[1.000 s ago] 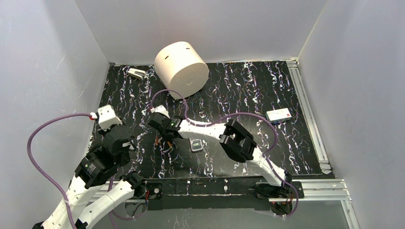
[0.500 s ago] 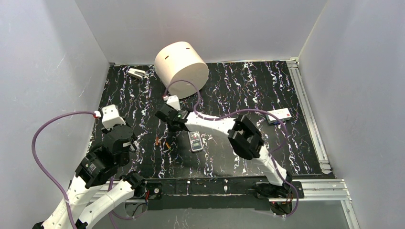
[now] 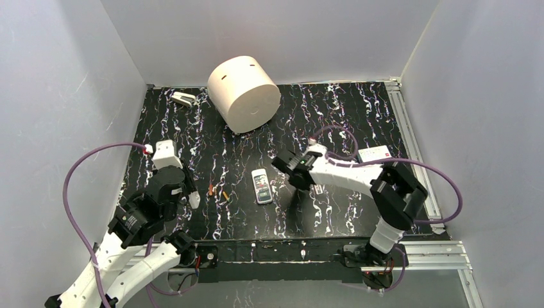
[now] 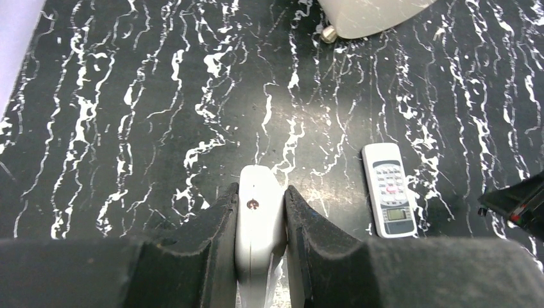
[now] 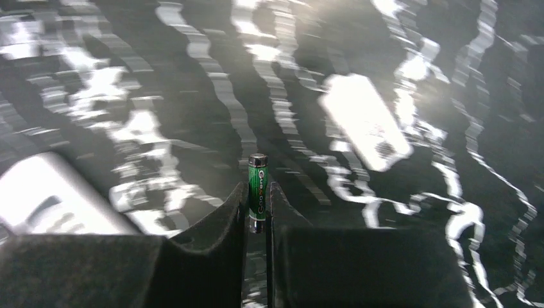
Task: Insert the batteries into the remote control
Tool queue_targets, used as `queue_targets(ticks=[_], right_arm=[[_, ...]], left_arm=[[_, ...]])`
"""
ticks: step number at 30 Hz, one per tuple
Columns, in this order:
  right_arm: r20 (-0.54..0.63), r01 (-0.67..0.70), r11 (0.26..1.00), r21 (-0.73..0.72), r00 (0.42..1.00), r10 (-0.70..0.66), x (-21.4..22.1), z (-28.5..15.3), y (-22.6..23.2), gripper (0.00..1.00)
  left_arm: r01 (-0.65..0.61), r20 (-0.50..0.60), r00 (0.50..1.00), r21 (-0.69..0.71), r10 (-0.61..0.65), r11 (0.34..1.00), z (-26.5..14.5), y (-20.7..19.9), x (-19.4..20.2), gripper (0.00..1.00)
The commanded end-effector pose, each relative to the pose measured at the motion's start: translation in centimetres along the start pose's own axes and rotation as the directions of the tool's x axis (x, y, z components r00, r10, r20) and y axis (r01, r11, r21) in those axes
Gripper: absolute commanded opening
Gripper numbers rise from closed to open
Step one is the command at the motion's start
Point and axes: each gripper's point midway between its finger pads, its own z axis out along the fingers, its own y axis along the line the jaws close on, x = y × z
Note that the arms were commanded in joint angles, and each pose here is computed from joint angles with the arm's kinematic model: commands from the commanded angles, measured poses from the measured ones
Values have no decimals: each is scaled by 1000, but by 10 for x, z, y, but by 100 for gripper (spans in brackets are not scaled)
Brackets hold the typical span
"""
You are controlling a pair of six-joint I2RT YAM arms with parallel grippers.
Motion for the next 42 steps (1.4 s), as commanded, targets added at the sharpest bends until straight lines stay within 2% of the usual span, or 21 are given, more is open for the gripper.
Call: queue_targets(ticks=[1,5,10,17,21,24,26,27,29,31,33,35,38,41,42], right_arm=[[16,-294,949,111,956,294,6,5,-47,15],[24,-373,916,145,927,374,5,5,-60,15],[-34,-420,891,175,901,432,21,13,-64,26],[-77,-417,887,200,895,439,34,20,-63,31],[-54,-396,902,168,910,410,17,11,-54,37],[4,-345,933,105,938,347,-11,-6,-45,45],[16,-232,972,42,973,232,-29,-20,-36,48],[13,-152,988,21,988,152,-33,-25,-35,48],[22,106,992,-70,994,-105,-43,-32,-28,49],[45,396,893,-212,917,-396,-43,-36,-11,51],[62,660,679,-321,730,-681,-30,-41,-8,51],[56,792,454,-408,518,-854,-10,-43,-19,51],[91,877,244,-414,306,-948,-6,-32,-29,50],[106,896,96,-434,157,-982,-1,-23,-32,49],[95,897,70,-436,124,-988,1,-20,-35,49]], left_arm=[[11,-12,1000,52,-10,999,3,-13,1,0],[15,-8,1000,56,-14,998,4,-14,2,0],[12,-9,1000,60,-11,998,5,-15,3,0],[1,-17,1000,55,-1,998,7,-15,6,0],[0,-18,1000,53,1,999,8,-16,6,0],[-7,-15,1000,51,8,999,10,-17,4,0],[-14,-12,1000,47,15,999,9,-17,1,0],[-20,-11,1000,49,20,999,9,-18,-1,0],[-31,-4,999,52,32,998,8,-18,-5,0],[-39,5,999,51,38,998,8,-18,-8,0],[-44,7,999,43,44,998,8,-18,-11,0],[-50,0,999,35,51,998,9,-19,-12,0],[-58,-8,998,16,58,998,10,-19,-15,0],[-61,9,998,-32,62,998,9,-11,-25,0],[-65,18,998,-51,66,997,8,-8,-29,0]])
